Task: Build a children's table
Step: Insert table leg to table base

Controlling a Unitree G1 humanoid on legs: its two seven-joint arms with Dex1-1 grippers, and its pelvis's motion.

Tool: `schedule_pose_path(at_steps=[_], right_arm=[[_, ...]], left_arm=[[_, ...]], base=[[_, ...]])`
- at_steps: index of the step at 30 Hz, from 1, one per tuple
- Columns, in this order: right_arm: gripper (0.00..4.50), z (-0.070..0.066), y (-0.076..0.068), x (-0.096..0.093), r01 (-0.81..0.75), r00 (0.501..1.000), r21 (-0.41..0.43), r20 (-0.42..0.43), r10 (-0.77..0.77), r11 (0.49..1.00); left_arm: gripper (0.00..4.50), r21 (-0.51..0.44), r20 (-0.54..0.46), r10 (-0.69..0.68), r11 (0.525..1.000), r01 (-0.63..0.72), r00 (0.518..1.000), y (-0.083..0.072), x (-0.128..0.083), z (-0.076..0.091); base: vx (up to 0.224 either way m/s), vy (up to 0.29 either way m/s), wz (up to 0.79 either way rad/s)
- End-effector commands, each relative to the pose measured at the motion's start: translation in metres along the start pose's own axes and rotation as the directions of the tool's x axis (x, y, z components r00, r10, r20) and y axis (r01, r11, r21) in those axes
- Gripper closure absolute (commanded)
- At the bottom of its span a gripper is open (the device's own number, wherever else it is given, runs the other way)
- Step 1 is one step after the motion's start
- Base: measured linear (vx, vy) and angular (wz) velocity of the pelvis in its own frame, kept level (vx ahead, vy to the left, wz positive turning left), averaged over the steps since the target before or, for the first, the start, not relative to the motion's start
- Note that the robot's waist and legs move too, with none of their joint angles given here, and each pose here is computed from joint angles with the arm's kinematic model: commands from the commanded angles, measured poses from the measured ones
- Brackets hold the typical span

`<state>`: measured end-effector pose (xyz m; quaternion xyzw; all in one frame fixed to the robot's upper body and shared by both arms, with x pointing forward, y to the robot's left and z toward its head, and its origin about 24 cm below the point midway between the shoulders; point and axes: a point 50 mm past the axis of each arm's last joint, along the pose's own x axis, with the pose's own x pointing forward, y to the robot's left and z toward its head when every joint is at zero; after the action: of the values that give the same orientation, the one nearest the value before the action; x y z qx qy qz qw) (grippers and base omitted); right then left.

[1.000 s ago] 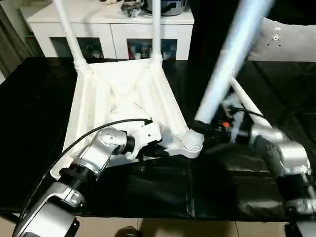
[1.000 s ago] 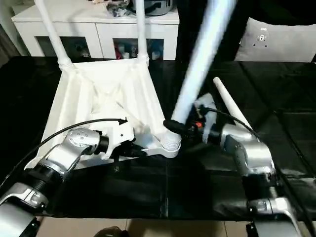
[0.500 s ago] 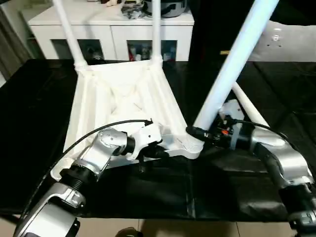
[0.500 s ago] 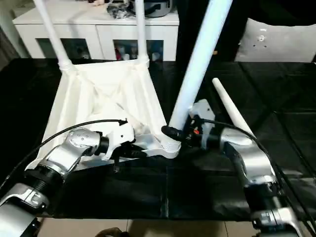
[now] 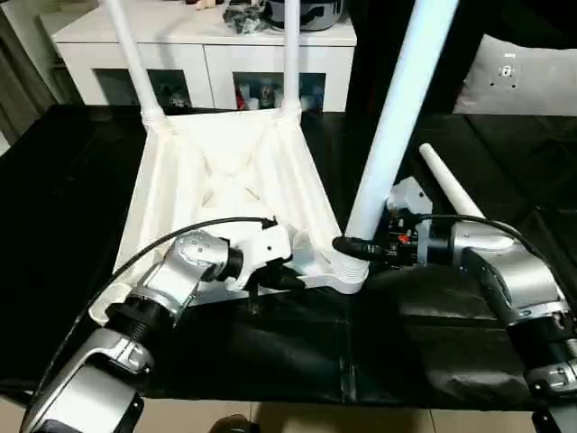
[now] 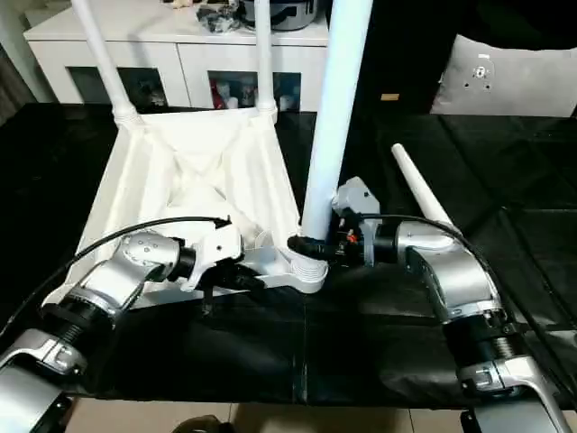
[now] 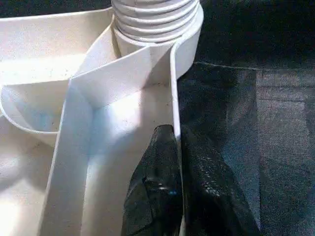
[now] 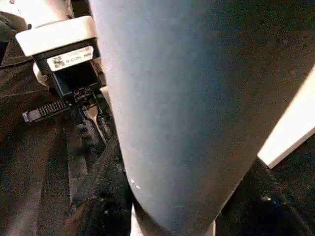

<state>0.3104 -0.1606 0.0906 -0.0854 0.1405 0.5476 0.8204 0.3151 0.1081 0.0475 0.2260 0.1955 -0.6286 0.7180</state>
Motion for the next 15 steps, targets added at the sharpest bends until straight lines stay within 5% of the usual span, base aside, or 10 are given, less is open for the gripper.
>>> schedule_pose_path(at_steps=[1, 7, 15], right_arm=[[2.65, -0.043, 0.012, 0.003, -0.016, 0.987, 0.141, -0.158, 0.039, 0.99], [2.65, -0.045, 0.017, 0.005, 0.041, 0.991, 0.196, -0.135, -0.014, 0.98], [2.65, -0.044, 0.005, 0.023, 0.46, 0.888, 0.368, -0.198, -0.415, 0.808]], left_arm=[[4.5, 0.047, -0.021, -0.001, 0.999, 0.002, 1.0, 0.006, -0.008, 0.007], [4.5, -0.013, 0.005, 0.003, 1.0, -0.003, 1.0, 0.004, -0.007, 0.005], [4.5, -0.265, 0.017, 0.215, 0.943, -0.203, 0.977, -0.003, 0.022, 0.026]], base=[[0.0, 0.0, 0.0], [0.0, 0.0, 0.0], [0.0, 0.0, 0.0]])
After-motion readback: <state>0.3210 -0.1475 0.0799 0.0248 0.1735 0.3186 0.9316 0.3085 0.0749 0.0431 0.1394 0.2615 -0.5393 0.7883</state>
